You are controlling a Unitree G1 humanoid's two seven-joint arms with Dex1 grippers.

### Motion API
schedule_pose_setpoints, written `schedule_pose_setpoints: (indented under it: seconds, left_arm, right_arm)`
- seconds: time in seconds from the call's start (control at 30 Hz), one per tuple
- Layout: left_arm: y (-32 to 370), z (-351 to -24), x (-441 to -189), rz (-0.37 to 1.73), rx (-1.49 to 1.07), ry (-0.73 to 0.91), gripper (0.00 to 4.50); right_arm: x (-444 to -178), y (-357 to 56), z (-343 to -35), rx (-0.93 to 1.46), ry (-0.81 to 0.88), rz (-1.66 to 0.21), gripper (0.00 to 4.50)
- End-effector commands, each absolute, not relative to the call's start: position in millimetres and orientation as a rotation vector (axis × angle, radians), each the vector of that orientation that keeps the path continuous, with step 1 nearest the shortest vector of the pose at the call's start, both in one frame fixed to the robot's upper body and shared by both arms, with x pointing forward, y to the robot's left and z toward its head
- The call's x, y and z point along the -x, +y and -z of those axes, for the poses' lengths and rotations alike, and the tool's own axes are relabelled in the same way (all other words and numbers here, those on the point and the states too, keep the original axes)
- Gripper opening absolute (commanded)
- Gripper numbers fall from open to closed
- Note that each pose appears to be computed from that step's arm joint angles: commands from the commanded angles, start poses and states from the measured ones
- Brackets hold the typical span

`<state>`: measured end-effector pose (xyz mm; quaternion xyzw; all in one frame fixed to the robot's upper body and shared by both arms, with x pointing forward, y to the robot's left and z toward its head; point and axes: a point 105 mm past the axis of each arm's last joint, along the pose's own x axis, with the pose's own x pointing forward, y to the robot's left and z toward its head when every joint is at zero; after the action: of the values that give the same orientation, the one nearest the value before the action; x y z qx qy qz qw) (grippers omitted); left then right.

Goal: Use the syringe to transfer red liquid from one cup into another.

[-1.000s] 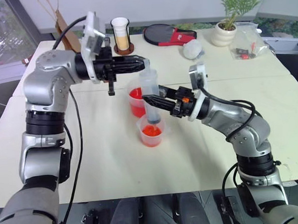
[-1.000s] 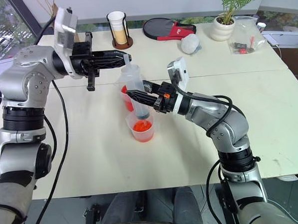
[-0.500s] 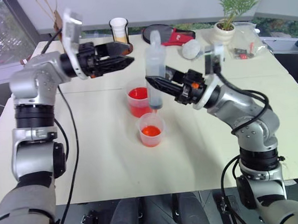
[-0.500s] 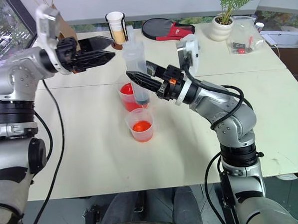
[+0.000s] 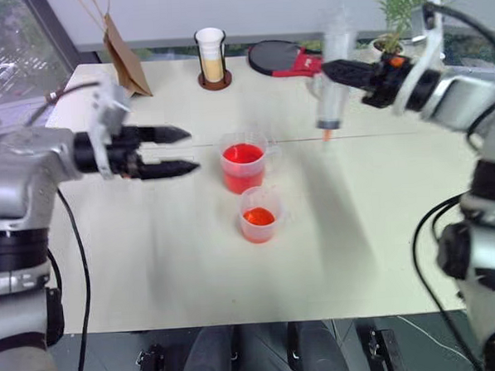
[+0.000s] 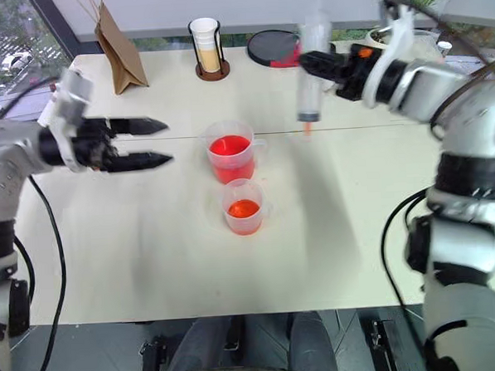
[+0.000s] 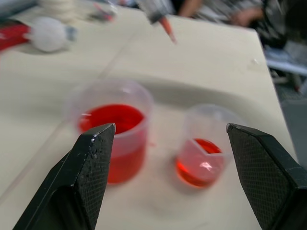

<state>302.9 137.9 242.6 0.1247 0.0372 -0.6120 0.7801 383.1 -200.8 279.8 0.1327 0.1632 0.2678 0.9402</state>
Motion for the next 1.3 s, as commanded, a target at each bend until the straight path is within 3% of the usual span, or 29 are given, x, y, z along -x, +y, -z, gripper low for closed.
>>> schedule_pose_setpoints:
  seconds: [0.03,0.13,0.47,0.67,0.7,0.83,0.97,1.03,1.17,1.3]
  left_arm:
    - [122.8,-241.7,-297.7,1.322,-0.344,0.029,3.82]
    - [114.1,-231.5,-299.8,1.310,-0.393,0.016,3.82]
    - [97.0,-225.4,-294.7,1.340,-0.360,-0.018,3.82]
    - [102.2,-226.0,-301.5,1.308,-0.318,-0.011,3.88]
    - [104.8,-226.8,-302.8,1.301,-0.290,-0.001,3.88]
    - [132.5,-231.9,-310.9,1.200,-0.212,0.001,3.88]
    - [170.1,-234.9,-317.7,1.059,-0.104,-0.004,3.88]
    - [182.6,-226.0,-319.5,1.005,-0.079,0.019,3.88]
    - [209.3,-194.4,-311.9,0.885,-0.039,0.111,3.88]
    - [217.5,-171.0,-296.4,0.828,0.000,0.174,3.88]
  right_arm:
    - [-385.0,-226.1,-228.4,-0.321,0.640,-0.400,1.36]
    - [-380.2,-246.6,-192.1,-0.232,0.841,-0.245,1.36]
    - [-381.4,-249.7,-159.5,-0.208,0.953,-0.197,1.36]
    - [-382.0,-249.7,-162.4,-0.218,0.946,-0.205,4.24]
    - [-382.7,-250.4,-166.5,-0.223,0.928,-0.211,4.44]
    - [-385.7,-254.4,-209.3,-0.116,0.734,-0.338,4.44]
    - [-373.4,-272.2,-265.7,0.000,0.328,-0.508,4.44]
    - [-357.7,-277.5,-276.1,0.020,0.189,-0.584,4.44]
    - [-331.2,-307.7,-232.0,0.121,0.215,-0.529,4.44]
    - [-305.6,-324.8,-202.6,-0.054,0.244,-0.503,4.44]
